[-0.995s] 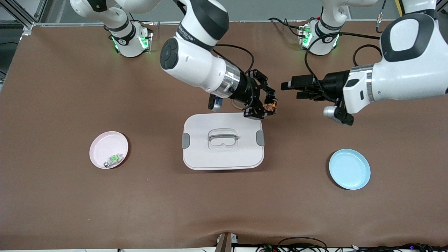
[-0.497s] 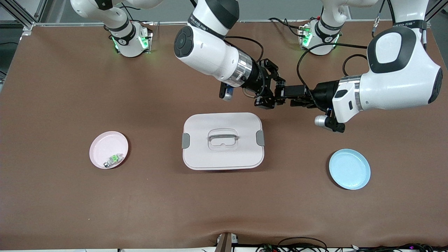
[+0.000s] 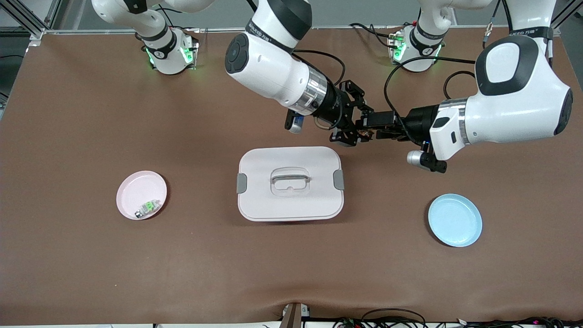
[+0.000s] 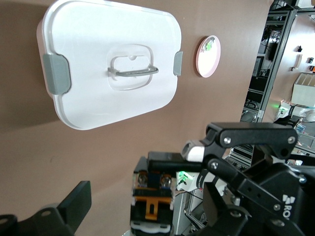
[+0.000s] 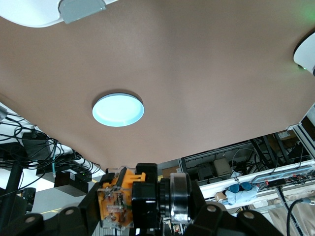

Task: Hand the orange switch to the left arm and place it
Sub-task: 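Grasp the switch with the left gripper beside the right gripper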

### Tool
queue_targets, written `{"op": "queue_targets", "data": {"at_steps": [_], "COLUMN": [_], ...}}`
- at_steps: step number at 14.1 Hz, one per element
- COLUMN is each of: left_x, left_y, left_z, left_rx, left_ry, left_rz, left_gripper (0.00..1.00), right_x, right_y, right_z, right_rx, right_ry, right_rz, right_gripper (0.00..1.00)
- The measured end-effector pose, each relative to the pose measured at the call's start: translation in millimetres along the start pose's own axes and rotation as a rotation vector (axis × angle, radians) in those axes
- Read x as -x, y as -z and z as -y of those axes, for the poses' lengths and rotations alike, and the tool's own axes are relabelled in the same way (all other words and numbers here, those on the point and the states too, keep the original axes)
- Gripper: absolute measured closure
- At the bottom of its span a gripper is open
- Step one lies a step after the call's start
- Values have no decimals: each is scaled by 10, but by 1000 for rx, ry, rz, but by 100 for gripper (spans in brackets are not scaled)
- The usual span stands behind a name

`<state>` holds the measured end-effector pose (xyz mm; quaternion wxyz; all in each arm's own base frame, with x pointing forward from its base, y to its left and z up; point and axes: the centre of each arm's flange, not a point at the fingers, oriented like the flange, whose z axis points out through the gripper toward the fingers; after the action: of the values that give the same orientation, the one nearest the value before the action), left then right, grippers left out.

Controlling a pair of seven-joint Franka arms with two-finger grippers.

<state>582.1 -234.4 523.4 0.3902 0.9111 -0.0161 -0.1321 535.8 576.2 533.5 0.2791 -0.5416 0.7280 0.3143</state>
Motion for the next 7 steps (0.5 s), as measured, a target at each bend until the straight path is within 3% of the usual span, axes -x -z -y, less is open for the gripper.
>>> {"op": "queue_targets", "data": {"at_steps": [5,6,7], "left_x": [43,43,42], "left_y": [-13,-9,-7], "left_z": [25,29,32], "left_rx": [-3,-3,-3], "left_ry": [7,8,9], "left_rz": [43,43,43], "left_gripper": [0,7,19], "right_x": [34,38,41], "right_y": [11,13,16], "right_z": [11,13,16], "right_rx": [-9,-11,-13], "right_ry": [5,5,5], "right_rz": [14,16,19], "right_gripper": [28,28,28]}}
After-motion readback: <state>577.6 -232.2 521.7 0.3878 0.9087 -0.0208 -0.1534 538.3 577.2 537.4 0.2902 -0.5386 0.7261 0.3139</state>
